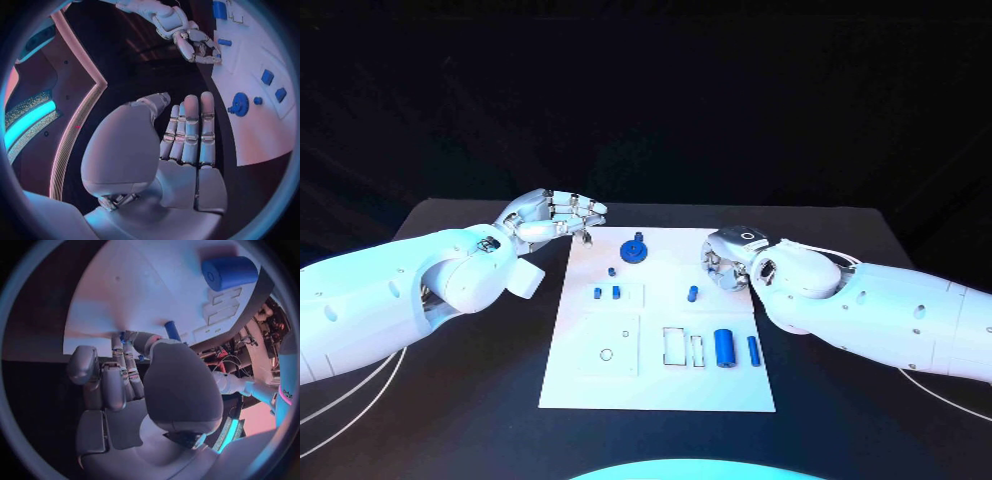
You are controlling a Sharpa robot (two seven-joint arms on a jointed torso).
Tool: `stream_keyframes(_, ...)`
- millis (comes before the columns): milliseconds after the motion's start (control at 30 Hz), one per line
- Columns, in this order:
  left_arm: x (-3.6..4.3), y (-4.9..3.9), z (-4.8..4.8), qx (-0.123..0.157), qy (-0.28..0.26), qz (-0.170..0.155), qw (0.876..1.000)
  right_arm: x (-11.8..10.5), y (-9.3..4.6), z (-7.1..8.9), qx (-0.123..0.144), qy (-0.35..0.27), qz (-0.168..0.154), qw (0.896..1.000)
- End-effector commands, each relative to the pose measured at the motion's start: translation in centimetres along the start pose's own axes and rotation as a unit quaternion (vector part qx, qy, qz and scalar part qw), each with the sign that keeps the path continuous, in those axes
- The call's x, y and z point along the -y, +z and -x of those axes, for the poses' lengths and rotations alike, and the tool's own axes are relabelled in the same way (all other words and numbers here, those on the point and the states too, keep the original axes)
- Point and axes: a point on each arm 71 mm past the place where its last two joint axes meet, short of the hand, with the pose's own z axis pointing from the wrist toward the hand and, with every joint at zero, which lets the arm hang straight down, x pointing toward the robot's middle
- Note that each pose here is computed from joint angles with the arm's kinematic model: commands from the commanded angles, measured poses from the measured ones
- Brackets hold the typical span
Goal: Assemble the parts on the task board
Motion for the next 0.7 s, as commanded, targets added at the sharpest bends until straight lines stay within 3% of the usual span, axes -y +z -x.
stream_keyframes(33, 0.15, 0.02, -0.25, -0.01, 0.001, -0.006, 1.0, -0.4, -0.2, -0.6, -0.001, 0.002, 0.003, 1.0)
stream_keyframes(700, 0.13, -0.03, -0.09, -0.008, 0.003, -0.006, 1.0, 0.1, -0.8, 0.7, 0.067, 0.034, 0.005, 0.997)
